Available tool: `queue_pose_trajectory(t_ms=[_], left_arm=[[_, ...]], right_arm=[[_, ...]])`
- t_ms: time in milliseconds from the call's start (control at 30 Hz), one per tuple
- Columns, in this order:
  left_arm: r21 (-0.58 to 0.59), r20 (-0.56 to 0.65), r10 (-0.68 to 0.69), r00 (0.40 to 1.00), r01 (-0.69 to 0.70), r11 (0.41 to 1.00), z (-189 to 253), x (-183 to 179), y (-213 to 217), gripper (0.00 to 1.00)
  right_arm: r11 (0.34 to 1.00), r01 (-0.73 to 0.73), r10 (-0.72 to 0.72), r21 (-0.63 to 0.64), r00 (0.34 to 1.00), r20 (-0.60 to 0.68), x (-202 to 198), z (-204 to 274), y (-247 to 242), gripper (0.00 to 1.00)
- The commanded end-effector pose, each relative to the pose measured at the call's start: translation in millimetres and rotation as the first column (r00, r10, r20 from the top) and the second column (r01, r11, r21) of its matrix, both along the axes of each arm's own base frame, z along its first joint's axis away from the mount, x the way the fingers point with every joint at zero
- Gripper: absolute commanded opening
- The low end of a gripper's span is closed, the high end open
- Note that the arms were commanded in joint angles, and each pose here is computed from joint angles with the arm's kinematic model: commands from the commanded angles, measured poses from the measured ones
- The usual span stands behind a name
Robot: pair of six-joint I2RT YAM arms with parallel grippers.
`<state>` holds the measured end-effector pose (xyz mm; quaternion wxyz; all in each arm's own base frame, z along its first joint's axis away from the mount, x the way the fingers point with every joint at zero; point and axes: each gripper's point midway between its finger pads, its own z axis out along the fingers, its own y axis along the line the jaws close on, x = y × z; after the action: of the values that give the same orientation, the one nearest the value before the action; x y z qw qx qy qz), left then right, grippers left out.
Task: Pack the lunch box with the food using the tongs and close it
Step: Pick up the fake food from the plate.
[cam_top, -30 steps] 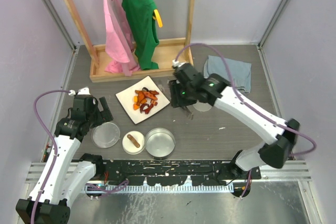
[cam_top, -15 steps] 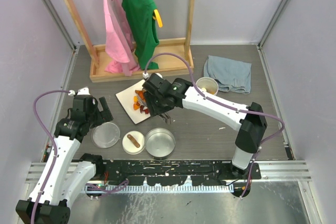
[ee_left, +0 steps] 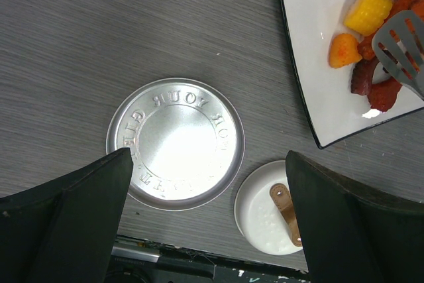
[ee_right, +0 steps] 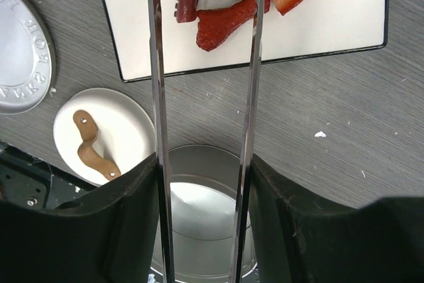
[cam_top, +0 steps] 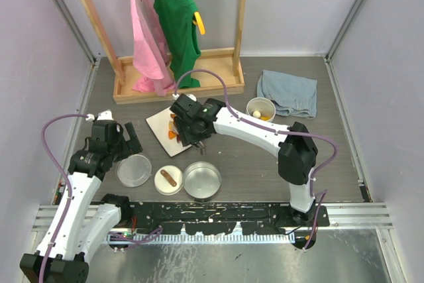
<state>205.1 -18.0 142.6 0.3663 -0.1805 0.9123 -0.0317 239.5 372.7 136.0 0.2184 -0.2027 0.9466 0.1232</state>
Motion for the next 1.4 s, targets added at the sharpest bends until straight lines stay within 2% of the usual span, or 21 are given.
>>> queue_pose_trajectory(t_ms=[0, 267, 433, 1000, 1200, 1367], left_arm=[[-0.005, 0.067, 0.019, 0.998, -0.019, 1.0, 13, 11, 2, 1.0], [-0.005, 0.063, 0.02, 0.998, -0.02, 1.0, 13, 10, 2, 1.0], [-0.005, 0.062, 0.02, 0.998, -0.019, 1.0, 12, 11, 2, 1.0], [-0.005, 0.057, 0.018, 0.998, -0.018, 1.0, 11, 10, 1, 1.0], [-0.007, 0.056, 0.016, 0.998, -0.016, 1.0, 11, 10, 1, 1.0], [-0.006, 0.056, 0.018, 0.998, -0.017, 1.0, 11, 10, 1, 1.0]], right_arm=[[0.998, 0.023, -0.027, 0.064, 0.997, 0.065, 15, 19, 17, 0.54], [0.999, 0.039, -0.042, 0.031, 0.995, 0.086, 18, 15, 9, 0.42], [0.997, 0.033, -0.04, 0.07, 0.995, 0.097, 13, 27, 3, 0.37], [0.983, 0.073, -0.099, 0.171, 0.984, 0.15, 6, 69, -36, 0.36], [0.969, 0.126, -0.165, 0.211, 0.97, 0.18, 13, 91, -67, 0.36], [0.968, 0.168, -0.207, 0.185, 0.954, 0.215, 16, 106, -100, 0.36]])
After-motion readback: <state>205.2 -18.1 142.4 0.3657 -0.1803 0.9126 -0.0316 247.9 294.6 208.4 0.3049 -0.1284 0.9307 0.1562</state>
